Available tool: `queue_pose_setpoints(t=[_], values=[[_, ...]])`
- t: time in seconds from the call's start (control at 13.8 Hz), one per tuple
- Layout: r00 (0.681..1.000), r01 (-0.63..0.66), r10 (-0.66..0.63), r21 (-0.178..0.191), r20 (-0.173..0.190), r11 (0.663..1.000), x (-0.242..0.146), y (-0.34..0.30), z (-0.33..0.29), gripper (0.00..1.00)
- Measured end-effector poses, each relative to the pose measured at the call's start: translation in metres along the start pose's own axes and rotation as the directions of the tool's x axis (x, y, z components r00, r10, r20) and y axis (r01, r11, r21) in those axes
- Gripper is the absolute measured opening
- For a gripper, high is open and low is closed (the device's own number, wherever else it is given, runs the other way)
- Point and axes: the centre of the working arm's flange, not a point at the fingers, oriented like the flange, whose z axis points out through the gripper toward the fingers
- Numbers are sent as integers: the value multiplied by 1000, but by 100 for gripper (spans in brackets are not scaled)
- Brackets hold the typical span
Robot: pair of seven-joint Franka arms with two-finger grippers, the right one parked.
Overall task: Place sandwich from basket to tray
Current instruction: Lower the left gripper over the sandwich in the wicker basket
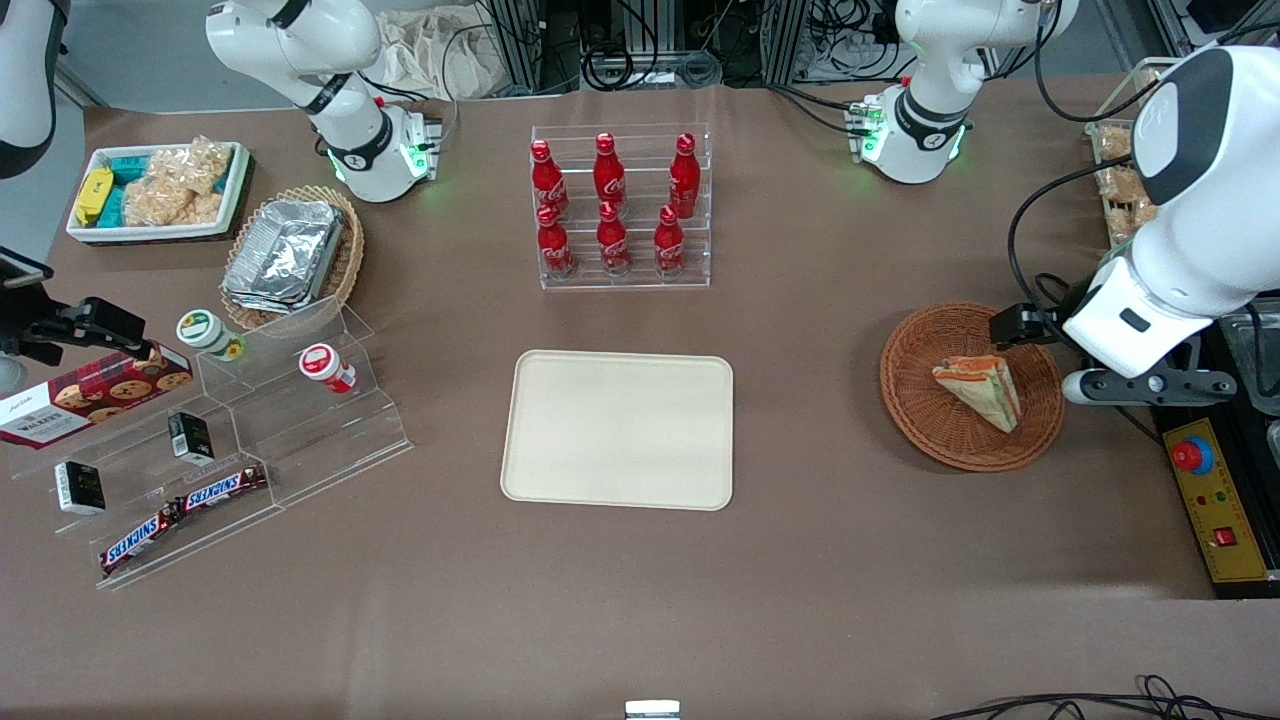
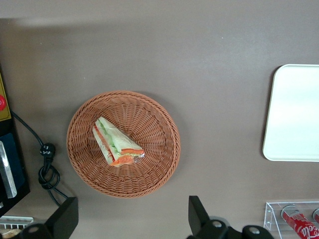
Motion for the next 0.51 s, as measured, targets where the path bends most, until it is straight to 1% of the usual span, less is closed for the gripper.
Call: queue_pose_setpoints(t=[0.15, 0.29, 0.44, 0.51], values=[[1000, 16, -16, 2, 6, 1000, 0, -1, 1, 100], [999, 45, -45, 4, 22, 999, 3, -3, 8, 100], [992, 112, -113, 12, 55, 994, 7, -8, 26, 98], [980, 186, -187, 20, 71, 982, 8, -12, 41, 96]])
